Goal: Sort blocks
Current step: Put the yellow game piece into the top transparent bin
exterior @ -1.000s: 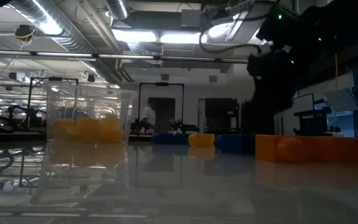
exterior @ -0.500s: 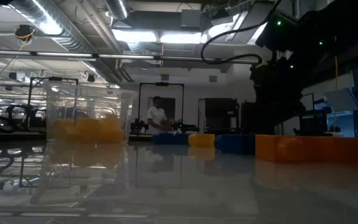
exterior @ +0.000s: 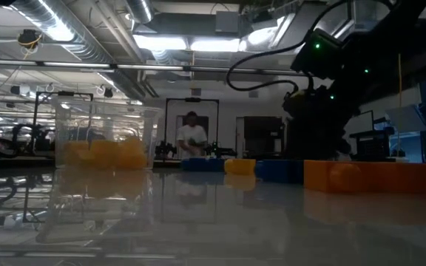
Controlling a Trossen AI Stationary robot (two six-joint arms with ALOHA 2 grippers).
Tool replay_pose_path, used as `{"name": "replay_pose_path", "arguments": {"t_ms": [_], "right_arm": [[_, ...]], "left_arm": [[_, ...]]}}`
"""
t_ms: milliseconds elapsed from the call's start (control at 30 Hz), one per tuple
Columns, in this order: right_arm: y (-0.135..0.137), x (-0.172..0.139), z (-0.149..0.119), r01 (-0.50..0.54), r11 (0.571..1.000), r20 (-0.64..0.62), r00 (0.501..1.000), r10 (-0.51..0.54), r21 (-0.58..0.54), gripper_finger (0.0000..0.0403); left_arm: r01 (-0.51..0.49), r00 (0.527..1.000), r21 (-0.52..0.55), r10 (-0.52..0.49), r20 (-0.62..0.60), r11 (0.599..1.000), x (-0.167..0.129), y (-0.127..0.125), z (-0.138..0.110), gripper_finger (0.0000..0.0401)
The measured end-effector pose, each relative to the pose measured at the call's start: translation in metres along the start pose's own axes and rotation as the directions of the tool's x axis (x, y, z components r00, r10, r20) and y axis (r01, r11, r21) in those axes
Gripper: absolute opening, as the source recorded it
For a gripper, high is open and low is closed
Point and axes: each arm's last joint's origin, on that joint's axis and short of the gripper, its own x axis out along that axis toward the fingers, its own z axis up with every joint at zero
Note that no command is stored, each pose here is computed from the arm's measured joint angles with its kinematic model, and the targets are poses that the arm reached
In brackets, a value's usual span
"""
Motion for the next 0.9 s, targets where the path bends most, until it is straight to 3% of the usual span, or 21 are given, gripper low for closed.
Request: {"name": "replay_pose_path", "arguments": {"t_ms": [233,633,900], "right_arm": [[0.003,0.009,0.0,-0.032,0.999,0.015,0.999,0.032,0.017,0.0259],[0.003,0.009,0.001,-0.042,0.999,0.022,0.999,0.042,-0.006,0.0182],[0.012,0.007,-0.004,-0.057,0.997,0.035,0.998,0.058,-0.045,0.0171]], "left_arm": [[0.0,1.0,0.0,0.0,-0.001,1.0,0.0,0.0,0.0,0.0134],[0.0,1.0,0.003,0.0,-0.001,1.0,0.0,0.0,0.0,0.0134],[0.0,1.0,0.003,0.0,-0.001,1.0,0.0,0.0,0.0,0.0134]]}}
